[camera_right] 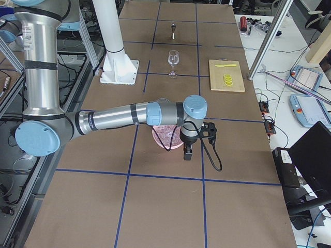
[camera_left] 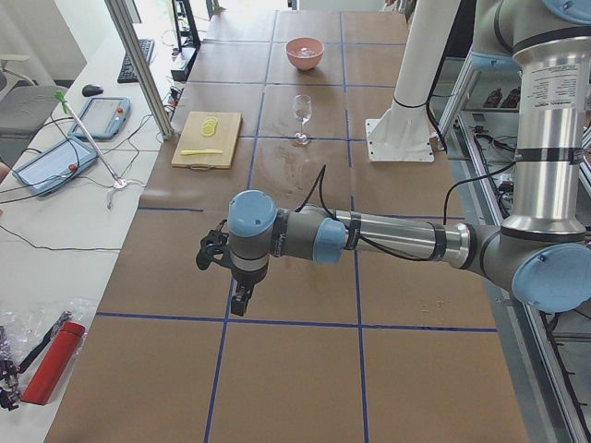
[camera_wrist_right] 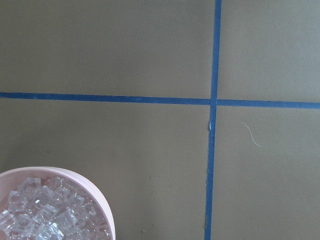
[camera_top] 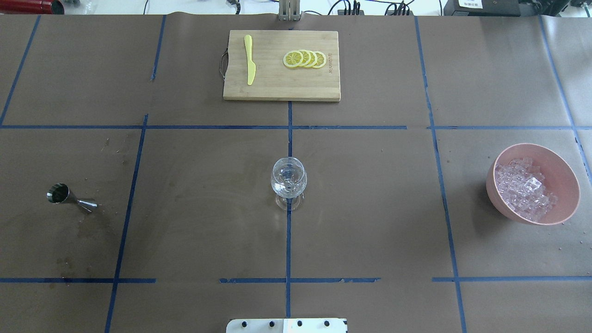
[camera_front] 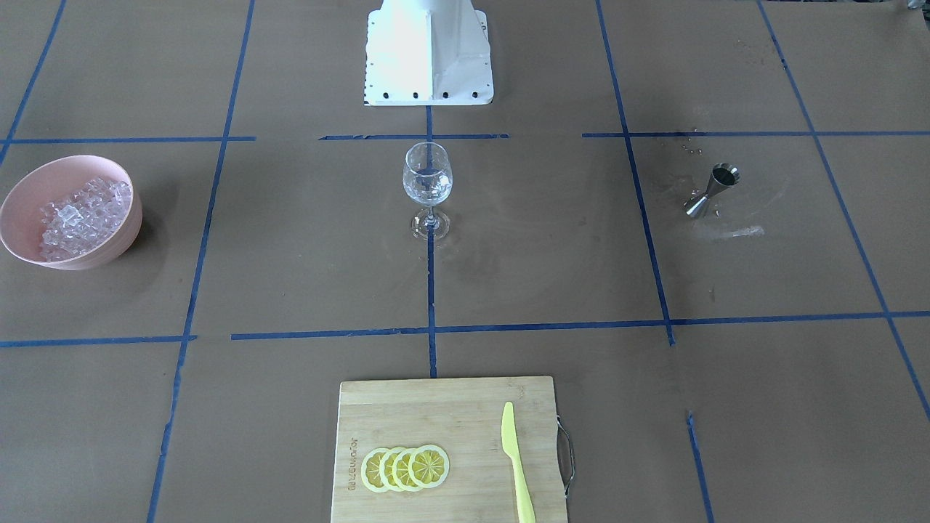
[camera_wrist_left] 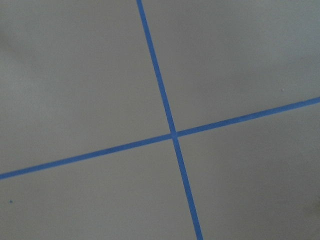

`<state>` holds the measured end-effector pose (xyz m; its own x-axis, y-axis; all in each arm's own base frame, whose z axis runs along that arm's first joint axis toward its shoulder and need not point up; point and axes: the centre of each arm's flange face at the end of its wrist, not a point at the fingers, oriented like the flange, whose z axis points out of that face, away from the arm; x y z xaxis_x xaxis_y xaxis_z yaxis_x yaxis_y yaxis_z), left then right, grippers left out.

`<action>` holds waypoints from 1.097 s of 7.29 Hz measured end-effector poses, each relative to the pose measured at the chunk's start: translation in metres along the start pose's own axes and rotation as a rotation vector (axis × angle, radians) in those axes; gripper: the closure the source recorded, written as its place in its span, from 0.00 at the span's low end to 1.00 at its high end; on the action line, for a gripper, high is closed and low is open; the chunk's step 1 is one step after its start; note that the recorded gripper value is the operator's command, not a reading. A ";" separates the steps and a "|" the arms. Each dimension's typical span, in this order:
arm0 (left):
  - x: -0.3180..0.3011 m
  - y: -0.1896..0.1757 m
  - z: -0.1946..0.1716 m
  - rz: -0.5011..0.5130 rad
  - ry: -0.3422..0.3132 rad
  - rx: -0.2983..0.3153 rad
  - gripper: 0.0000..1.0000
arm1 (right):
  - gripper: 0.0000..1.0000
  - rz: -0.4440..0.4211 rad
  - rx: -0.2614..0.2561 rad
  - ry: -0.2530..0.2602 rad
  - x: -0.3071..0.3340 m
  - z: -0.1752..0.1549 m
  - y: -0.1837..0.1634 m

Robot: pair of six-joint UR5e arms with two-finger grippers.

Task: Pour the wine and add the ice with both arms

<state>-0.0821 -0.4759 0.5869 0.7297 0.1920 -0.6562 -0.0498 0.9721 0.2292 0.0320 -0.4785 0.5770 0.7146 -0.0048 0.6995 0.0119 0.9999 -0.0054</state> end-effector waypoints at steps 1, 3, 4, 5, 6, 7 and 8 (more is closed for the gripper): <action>0.006 0.001 -0.005 0.004 0.002 -0.004 0.00 | 0.00 0.011 -0.012 0.001 0.006 0.006 0.007; 0.013 -0.002 -0.007 0.046 0.005 0.017 0.00 | 0.00 0.021 -0.023 0.000 0.012 0.011 0.017; 0.014 -0.002 -0.007 0.055 0.005 0.023 0.00 | 0.00 0.021 -0.023 -0.001 0.012 0.012 0.018; 0.015 -0.002 -0.008 0.061 0.008 0.029 0.00 | 0.00 0.020 -0.024 -0.002 0.012 0.012 0.018; 0.019 -0.003 -0.010 0.070 0.019 0.038 0.00 | 0.00 0.021 -0.025 -0.002 0.012 0.012 0.018; 0.023 -0.006 -0.012 0.097 0.030 0.062 0.00 | 0.00 0.020 -0.025 -0.002 0.012 0.012 0.019; 0.029 -0.008 -0.012 0.132 0.042 0.090 0.00 | 0.00 0.018 -0.024 -0.002 0.012 0.012 0.019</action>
<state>-0.0690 -0.4768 0.5574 0.6914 0.3245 -0.6455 -0.0804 0.9225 0.3776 0.0324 -0.4596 0.5937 0.7138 0.0135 0.7002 0.0158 0.9992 -0.0354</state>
